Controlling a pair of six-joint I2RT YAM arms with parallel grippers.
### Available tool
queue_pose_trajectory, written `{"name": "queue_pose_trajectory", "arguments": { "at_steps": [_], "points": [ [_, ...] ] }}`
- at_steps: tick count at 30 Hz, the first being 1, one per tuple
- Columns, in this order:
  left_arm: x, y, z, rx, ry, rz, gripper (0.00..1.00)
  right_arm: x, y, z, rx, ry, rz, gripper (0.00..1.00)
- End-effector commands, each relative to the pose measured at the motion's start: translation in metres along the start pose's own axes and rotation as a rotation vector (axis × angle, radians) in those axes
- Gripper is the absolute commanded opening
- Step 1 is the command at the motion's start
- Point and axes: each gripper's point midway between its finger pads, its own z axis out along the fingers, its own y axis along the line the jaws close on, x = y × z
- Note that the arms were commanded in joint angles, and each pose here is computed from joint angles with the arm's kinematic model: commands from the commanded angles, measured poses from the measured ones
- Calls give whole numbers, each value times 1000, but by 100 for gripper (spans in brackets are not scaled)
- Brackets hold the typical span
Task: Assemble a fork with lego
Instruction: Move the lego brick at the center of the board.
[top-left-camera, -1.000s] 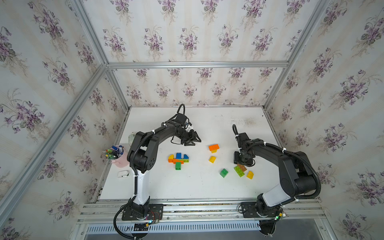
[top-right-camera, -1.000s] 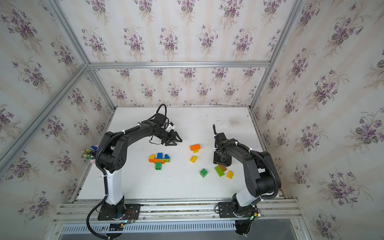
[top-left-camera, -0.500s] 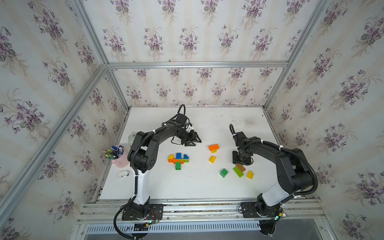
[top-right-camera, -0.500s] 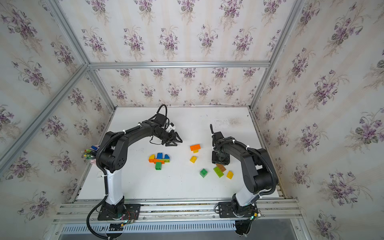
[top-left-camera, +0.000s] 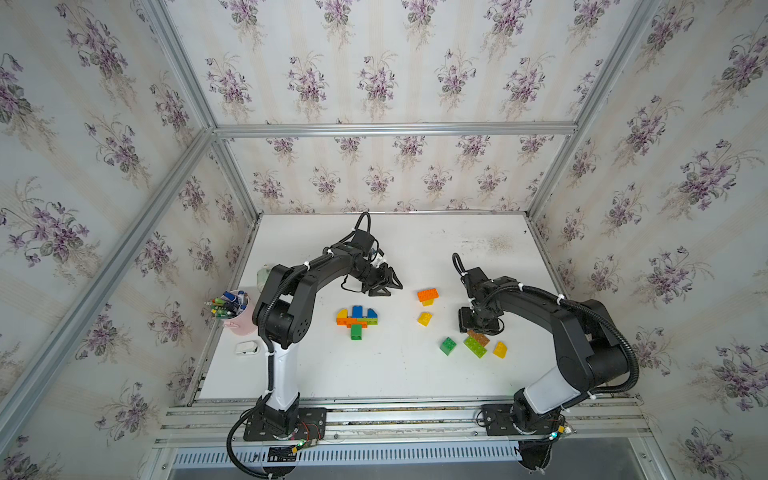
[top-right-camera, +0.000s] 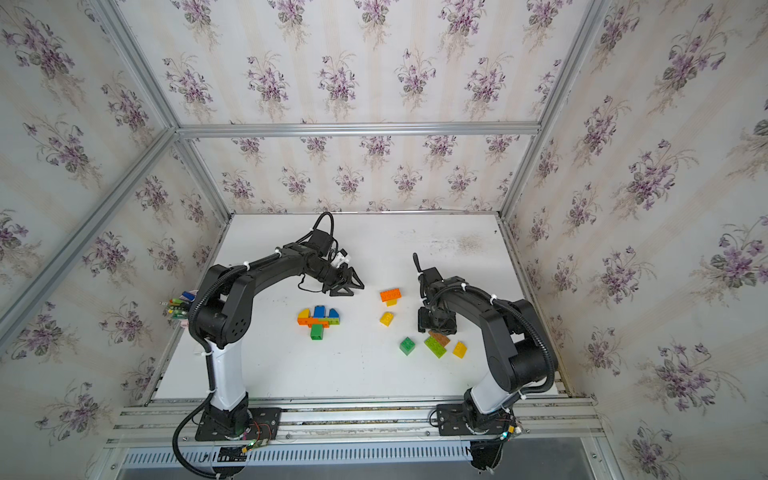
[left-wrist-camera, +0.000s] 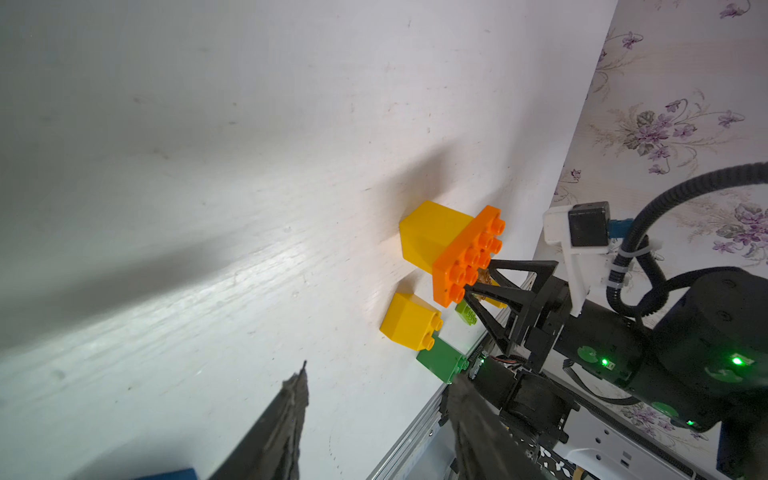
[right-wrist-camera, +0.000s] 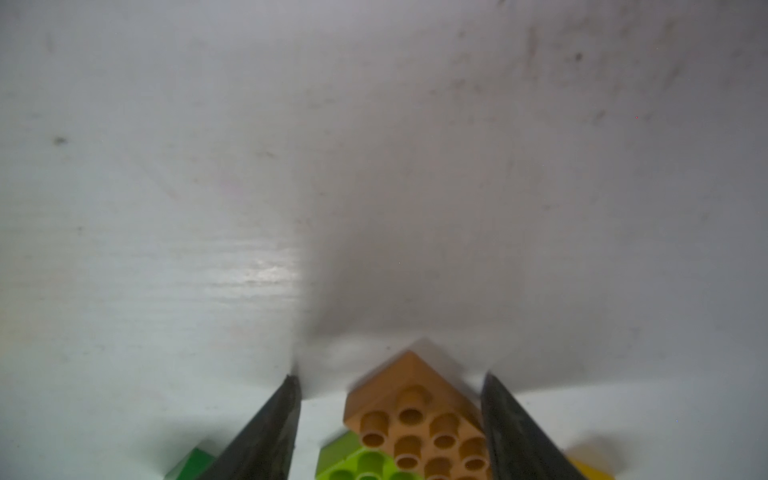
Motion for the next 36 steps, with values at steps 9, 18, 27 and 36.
{"name": "queue_pose_trajectory", "arguments": {
  "at_steps": [9, 18, 27, 36],
  "points": [
    [3, -9, -5, 14, 2, 25, 56, 31, -23, -5, 154, 77, 58, 67],
    [4, -9, -4, 21, 6, 26, 56, 36, -28, -9, 173, 89, 82, 55],
    [3, -8, -2, 19, 10, 27, 56, 18, -13, 6, 127, 74, 18, 46],
    [-1, -8, 1, 15, 14, 19, 56, -8, 6, 3, 52, 6, -44, 52]
  ]
}}
